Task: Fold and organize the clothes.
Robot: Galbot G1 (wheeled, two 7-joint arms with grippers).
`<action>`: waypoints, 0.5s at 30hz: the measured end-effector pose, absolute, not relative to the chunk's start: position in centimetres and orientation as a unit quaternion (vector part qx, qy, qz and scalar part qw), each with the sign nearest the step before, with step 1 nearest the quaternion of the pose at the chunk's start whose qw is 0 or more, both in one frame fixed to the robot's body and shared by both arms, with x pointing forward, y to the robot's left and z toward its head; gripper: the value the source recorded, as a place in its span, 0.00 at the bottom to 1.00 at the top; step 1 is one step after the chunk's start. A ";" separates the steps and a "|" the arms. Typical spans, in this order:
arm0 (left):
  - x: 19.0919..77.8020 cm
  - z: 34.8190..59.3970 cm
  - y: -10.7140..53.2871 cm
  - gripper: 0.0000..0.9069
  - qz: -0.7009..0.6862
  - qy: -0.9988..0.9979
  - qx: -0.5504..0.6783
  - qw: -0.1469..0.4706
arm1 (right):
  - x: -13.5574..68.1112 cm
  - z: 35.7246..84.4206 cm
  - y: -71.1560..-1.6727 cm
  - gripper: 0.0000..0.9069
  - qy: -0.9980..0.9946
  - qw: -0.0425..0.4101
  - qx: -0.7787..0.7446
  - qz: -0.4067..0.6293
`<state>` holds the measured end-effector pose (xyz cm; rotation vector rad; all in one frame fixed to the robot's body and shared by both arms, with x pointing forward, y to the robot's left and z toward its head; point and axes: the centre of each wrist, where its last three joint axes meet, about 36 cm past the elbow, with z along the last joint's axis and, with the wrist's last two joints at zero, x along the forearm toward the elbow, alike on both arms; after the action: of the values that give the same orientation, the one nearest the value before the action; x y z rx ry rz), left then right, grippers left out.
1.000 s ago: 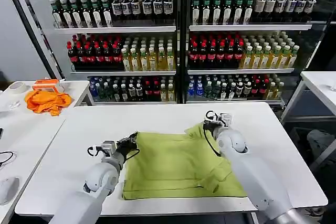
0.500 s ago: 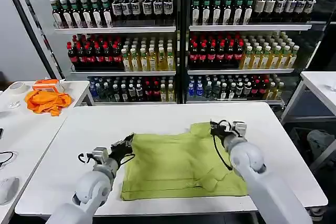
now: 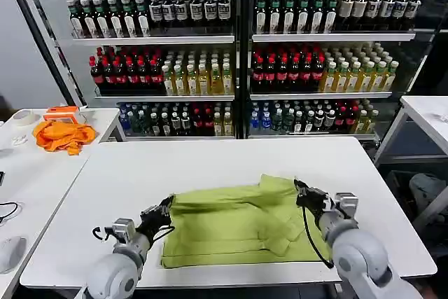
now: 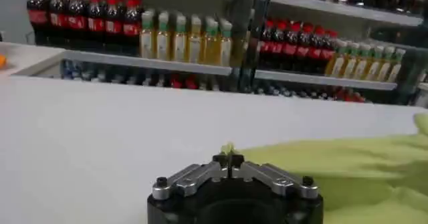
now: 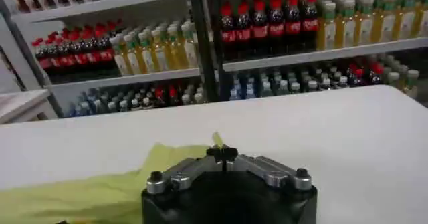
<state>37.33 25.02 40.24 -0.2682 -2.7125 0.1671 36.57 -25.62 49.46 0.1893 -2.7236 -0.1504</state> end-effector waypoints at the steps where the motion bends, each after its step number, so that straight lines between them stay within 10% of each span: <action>1: 37.0 40.2 24.9 0.02 0.060 -0.972 -0.096 0.206 | 36.1 49.5 -25.7 0.00 -0.976 0.203 0.067 -0.054; 15: 34.6 39.0 23.9 0.02 0.043 -0.969 -0.100 0.221 | 34.4 48.5 -26.1 0.00 -0.973 0.221 0.052 -0.046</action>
<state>34.56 23.85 38.99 -0.2777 -2.6792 0.1201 34.38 -26.07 48.52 0.1439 -2.6888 -0.1269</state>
